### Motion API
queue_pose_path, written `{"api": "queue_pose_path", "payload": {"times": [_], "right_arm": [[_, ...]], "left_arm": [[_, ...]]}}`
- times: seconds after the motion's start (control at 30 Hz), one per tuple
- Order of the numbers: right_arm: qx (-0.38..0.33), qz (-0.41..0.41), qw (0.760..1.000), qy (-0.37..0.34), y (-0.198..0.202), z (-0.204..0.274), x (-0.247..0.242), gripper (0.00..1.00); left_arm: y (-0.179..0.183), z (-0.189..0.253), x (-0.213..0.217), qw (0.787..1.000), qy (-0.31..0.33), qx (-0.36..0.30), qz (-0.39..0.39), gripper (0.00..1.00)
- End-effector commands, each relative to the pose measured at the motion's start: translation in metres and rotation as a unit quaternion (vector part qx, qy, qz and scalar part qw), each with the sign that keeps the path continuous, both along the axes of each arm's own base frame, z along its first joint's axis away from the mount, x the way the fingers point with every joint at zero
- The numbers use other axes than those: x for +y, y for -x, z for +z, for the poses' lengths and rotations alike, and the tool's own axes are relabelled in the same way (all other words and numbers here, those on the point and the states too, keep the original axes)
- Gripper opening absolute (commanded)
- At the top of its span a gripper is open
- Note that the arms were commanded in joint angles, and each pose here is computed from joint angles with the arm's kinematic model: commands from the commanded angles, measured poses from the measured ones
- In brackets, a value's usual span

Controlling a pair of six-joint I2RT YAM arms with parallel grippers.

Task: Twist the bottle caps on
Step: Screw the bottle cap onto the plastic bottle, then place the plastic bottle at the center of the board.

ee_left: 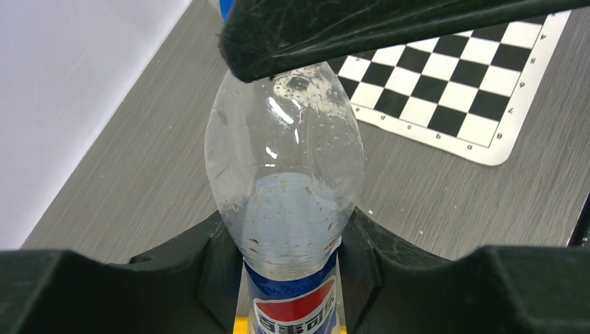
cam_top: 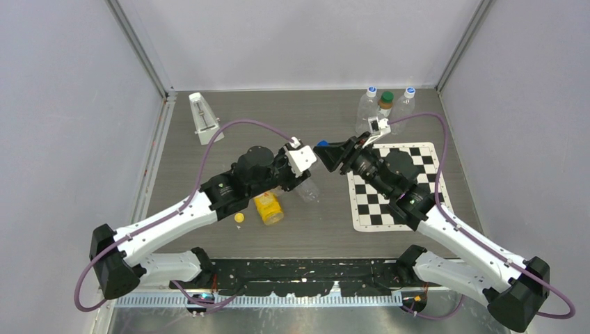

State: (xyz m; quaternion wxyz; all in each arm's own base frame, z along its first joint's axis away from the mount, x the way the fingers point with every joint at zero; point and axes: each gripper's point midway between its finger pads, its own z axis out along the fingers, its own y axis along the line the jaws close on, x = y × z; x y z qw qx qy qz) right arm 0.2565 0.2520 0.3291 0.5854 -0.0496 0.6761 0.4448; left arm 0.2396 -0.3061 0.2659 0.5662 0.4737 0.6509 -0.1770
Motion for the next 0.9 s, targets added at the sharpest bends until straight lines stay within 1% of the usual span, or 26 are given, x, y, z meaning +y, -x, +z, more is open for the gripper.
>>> {"api": "queue_pose_path", "payload": {"times": [0.0, 0.03, 0.1, 0.13, 0.17, 0.2, 0.27, 0.33, 0.37, 0.43, 0.5, 0.63, 0.77, 0.87], "right_arm": [[-0.04, -0.033, 0.998, -0.04, -0.012, 0.031, -0.005, 0.48], [-0.04, -0.032, 0.998, -0.039, -0.013, 0.03, -0.005, 0.47], [-0.044, -0.032, 0.998, -0.035, -0.014, 0.029, -0.003, 0.41], [-0.044, -0.032, 0.998, -0.033, -0.015, 0.029, -0.003, 0.31], [-0.046, -0.033, 0.998, -0.029, -0.016, 0.028, -0.003, 0.25], [-0.046, -0.033, 0.998, -0.026, -0.017, 0.027, -0.002, 0.14], [-0.049, -0.041, 0.998, -0.012, -0.02, 0.025, -0.004, 0.03], [-0.055, -0.053, 0.997, 0.01, -0.024, 0.023, -0.007, 0.01], [-0.062, -0.063, 0.996, 0.025, -0.027, 0.023, -0.01, 0.01], [-0.074, -0.078, 0.993, 0.052, -0.034, 0.024, -0.014, 0.0], [-0.085, -0.095, 0.989, 0.078, -0.043, 0.026, -0.019, 0.0], [-0.093, -0.118, 0.98, 0.128, -0.068, 0.024, -0.027, 0.0], [-0.099, -0.144, 0.97, 0.17, -0.1, 0.02, -0.038, 0.0], [-0.102, -0.172, 0.959, 0.2, -0.127, 0.015, -0.052, 0.01]], "left_arm": [[0.0, 0.029, -0.021, 0.997, 0.07, -0.018, -0.021, 0.0], [0.0, 0.029, -0.021, 0.997, 0.071, -0.017, -0.022, 0.0], [0.0, 0.028, -0.023, 0.997, 0.07, -0.014, -0.023, 0.01], [-0.001, 0.028, -0.024, 0.997, 0.069, -0.014, -0.024, 0.03], [-0.001, 0.027, -0.025, 0.997, 0.068, -0.013, -0.023, 0.07], [-0.002, 0.026, -0.024, 0.997, 0.067, -0.014, -0.02, 0.13], [-0.006, 0.027, -0.021, 0.998, 0.065, -0.019, -0.009, 0.35], [-0.012, 0.031, -0.015, 0.997, 0.064, -0.029, 0.012, 0.56], [-0.015, 0.033, -0.012, 0.997, 0.062, -0.031, 0.022, 0.64], [-0.02, 0.035, -0.004, 0.997, 0.057, -0.032, 0.039, 0.75], [-0.025, 0.038, 0.003, 0.996, 0.057, -0.035, 0.054, 0.82], [-0.036, 0.044, 0.026, 0.994, 0.046, -0.036, 0.092, 0.89], [-0.05, 0.047, 0.064, 0.988, 0.024, -0.032, 0.151, 0.9], [-0.057, 0.053, 0.097, 0.98, 0.021, -0.037, 0.197, 0.9]]}}
